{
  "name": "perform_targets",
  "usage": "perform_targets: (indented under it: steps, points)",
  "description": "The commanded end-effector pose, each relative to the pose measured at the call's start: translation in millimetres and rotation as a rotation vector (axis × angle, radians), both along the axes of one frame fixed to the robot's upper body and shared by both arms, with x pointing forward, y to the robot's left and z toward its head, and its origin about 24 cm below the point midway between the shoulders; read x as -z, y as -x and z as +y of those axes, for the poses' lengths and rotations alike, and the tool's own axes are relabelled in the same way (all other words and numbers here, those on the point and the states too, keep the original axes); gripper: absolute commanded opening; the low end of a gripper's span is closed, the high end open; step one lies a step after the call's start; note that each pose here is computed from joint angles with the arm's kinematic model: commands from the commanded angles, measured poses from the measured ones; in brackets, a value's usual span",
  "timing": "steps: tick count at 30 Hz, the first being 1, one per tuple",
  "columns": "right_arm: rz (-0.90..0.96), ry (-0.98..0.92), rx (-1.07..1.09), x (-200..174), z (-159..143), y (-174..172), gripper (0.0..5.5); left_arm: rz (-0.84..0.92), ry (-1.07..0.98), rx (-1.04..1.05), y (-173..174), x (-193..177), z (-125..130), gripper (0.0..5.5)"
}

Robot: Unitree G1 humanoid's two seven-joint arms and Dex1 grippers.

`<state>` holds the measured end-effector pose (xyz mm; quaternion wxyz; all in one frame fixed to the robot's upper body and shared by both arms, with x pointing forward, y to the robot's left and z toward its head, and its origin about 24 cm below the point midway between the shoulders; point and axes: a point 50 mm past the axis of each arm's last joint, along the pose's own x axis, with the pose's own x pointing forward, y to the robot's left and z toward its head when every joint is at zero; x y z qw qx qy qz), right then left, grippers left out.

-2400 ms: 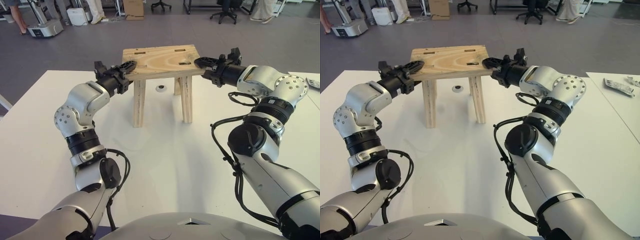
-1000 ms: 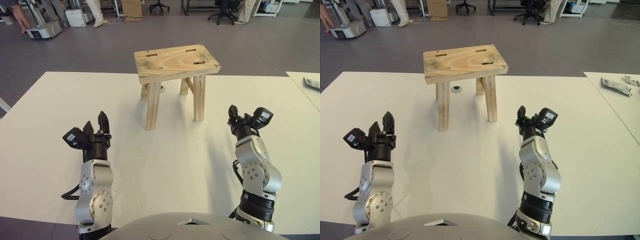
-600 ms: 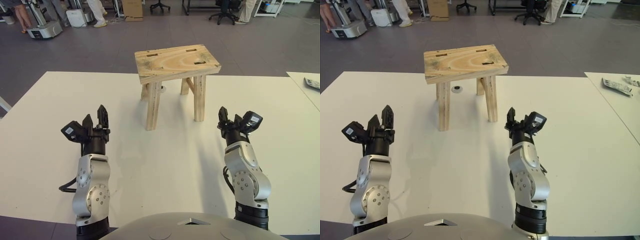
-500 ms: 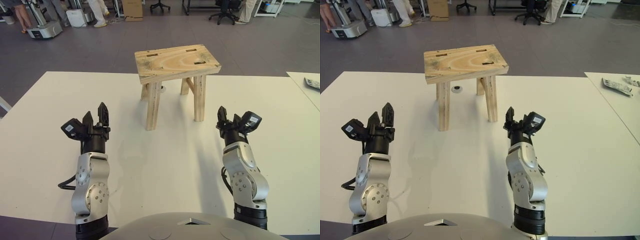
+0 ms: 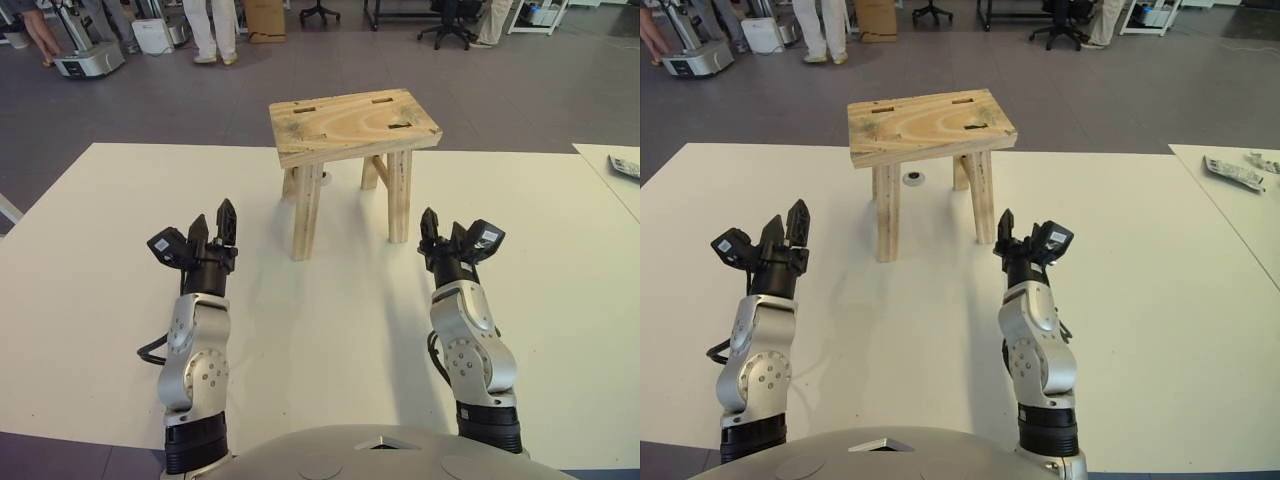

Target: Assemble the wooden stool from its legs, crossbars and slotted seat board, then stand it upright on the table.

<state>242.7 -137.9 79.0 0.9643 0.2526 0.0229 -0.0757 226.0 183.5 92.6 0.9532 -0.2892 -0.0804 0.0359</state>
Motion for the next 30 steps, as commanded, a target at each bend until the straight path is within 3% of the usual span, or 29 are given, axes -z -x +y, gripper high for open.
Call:
perform_targets:
  steps: [1,14,30]
  points:
    - [-0.029,-0.044,0.014,-7,8,-5,3.39,0.018,-0.015,-0.002,-2,4,2,3.38]
    - [-0.032,-0.075,0.118,-8,9,2,3.39,-0.026,-0.042,0.049,-15,-9,6,3.38]
    - [-0.061,-0.052,0.089,-15,8,-5,3.39,-0.035,-0.026,0.002,-7,-8,6,3.38]
